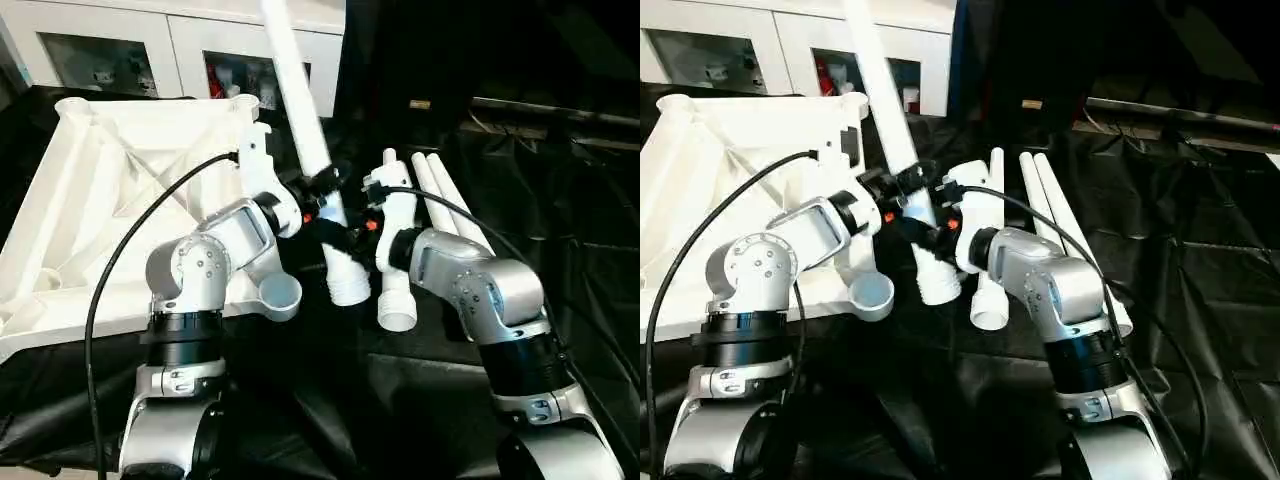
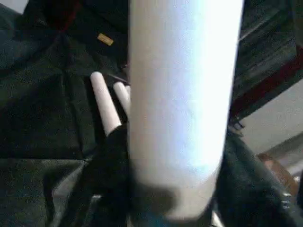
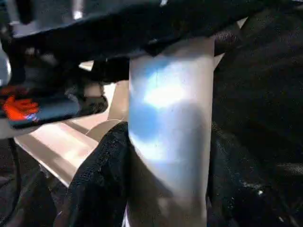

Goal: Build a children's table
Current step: Pick table leg

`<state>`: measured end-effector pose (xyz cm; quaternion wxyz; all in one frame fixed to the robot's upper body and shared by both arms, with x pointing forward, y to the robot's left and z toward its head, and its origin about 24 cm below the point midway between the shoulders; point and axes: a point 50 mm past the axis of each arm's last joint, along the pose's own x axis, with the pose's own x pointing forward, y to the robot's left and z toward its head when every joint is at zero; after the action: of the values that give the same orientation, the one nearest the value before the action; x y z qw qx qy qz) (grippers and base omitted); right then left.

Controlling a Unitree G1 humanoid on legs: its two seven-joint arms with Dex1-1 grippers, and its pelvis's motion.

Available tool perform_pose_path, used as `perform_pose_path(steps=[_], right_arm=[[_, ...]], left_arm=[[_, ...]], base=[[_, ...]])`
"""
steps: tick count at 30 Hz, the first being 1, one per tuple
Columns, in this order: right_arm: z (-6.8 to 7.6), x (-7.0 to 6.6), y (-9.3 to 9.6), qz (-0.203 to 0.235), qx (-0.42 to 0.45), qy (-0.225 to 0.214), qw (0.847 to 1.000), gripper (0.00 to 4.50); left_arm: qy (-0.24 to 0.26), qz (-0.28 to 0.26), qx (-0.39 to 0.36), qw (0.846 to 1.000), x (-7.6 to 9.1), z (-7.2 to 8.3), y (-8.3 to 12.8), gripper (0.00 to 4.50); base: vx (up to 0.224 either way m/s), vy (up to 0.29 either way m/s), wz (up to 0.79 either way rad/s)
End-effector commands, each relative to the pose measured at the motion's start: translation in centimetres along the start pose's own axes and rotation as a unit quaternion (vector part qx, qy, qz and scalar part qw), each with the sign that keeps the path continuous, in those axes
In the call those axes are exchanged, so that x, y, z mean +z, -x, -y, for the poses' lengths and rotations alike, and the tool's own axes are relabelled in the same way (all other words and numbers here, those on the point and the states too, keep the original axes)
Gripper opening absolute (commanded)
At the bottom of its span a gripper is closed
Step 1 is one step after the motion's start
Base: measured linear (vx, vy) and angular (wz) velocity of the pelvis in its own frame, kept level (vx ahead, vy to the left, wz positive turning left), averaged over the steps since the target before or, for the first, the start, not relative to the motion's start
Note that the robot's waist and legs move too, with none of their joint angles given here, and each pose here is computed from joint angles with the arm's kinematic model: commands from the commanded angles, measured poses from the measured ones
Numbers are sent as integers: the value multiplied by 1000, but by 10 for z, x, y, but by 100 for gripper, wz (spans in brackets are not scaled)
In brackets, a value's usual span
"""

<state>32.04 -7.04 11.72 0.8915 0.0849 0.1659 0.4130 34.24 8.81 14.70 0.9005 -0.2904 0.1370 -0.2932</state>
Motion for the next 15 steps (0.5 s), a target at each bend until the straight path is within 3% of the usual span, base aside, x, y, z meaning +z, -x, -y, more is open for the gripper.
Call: perform_pose_path(steps=[1, 2, 5, 12, 15], right_arm=[[-2, 7, 0, 7, 5, 15, 1000, 182], [-2, 7, 0, 7, 9, 14, 1000, 182], [-6, 9, 3, 15, 47, -17, 999, 252], [1, 11, 33, 24, 115, -24, 993, 296], [-2, 9, 47, -2, 168, -27, 985, 300]], left_arm=[[-13, 19, -23, 999, 10, 10, -3, 218], [-15, 20, -29, 999, 11, 11, -2, 200], [-38, 13, -65, 997, 12, 15, 1, 193], [-78, -36, -197, 977, 18, 26, 15, 187], [-86, -47, -253, 963, 22, 31, 19, 187]], base=[[0, 0, 0], [0, 0, 0], [0, 0, 0], [0, 0, 0], [0, 0, 0]])
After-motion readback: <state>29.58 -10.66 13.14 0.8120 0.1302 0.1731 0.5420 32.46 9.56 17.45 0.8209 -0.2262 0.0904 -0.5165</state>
